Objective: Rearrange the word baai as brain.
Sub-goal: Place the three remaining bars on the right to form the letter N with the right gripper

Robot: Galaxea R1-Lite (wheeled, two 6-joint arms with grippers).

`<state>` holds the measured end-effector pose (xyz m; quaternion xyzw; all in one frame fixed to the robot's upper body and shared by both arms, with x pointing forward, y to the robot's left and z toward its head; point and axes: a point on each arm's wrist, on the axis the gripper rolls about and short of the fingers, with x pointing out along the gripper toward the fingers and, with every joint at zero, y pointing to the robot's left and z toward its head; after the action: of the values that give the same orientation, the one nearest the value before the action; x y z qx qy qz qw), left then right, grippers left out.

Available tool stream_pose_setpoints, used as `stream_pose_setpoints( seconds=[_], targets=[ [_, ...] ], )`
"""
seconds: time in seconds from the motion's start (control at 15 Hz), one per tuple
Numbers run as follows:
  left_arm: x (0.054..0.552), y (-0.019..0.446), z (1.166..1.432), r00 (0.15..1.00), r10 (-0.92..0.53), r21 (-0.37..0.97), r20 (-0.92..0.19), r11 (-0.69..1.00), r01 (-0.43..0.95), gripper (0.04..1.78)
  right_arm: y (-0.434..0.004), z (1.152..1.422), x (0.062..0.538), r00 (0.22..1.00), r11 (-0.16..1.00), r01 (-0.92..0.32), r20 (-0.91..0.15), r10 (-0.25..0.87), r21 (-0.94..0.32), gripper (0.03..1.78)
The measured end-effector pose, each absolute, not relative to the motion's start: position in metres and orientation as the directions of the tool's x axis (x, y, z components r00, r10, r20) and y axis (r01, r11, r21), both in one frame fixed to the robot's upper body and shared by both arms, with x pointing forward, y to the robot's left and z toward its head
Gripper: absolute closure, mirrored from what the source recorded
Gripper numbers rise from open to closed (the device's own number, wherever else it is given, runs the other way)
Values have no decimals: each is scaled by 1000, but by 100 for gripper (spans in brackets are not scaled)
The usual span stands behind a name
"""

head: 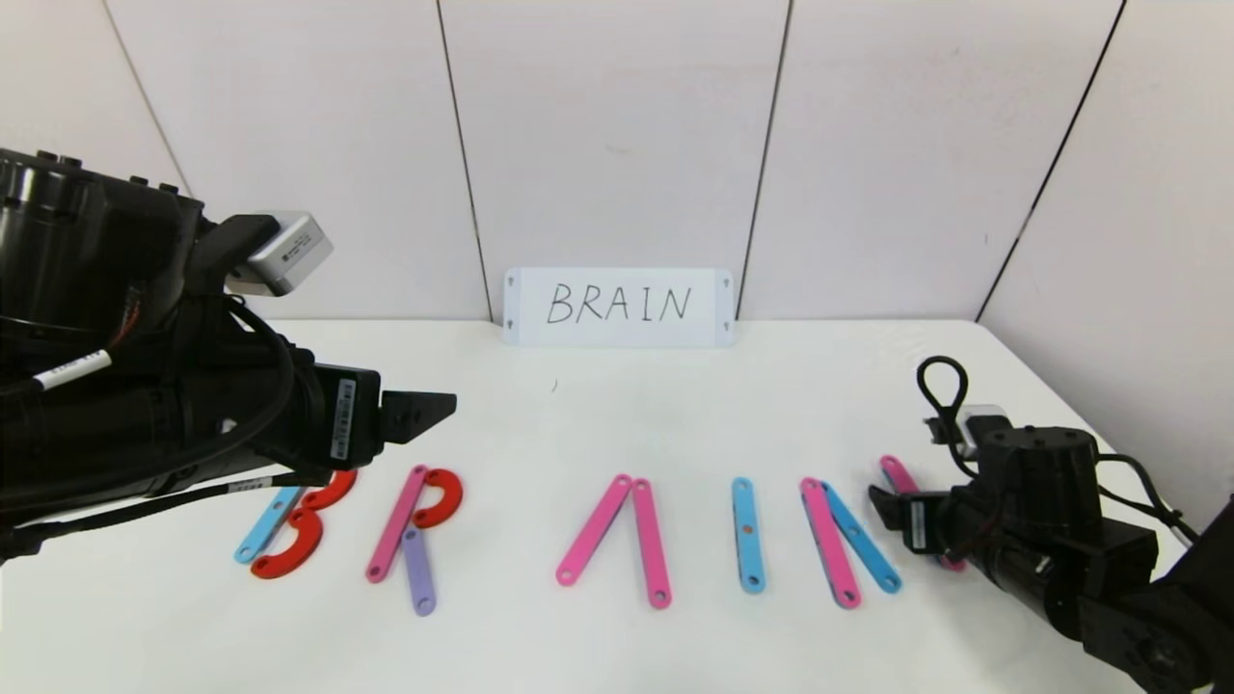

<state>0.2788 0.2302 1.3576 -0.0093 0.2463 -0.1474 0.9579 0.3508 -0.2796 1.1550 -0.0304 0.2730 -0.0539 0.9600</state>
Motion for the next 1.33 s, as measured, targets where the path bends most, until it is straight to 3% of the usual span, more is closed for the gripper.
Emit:
stream_pose_setpoints(
  seconds=[0.6,1.33],
  targets=[
    [278,230,1357,834,-287,-90,-472,956,278,9,-322,1173,352,853,972,219,-466,-236,-90,13],
    [278,231,1357,835,-287,-90,-470,956,278,9,-324,1151,353,810,972,214,-538,-233,-99,13]
  ],
)
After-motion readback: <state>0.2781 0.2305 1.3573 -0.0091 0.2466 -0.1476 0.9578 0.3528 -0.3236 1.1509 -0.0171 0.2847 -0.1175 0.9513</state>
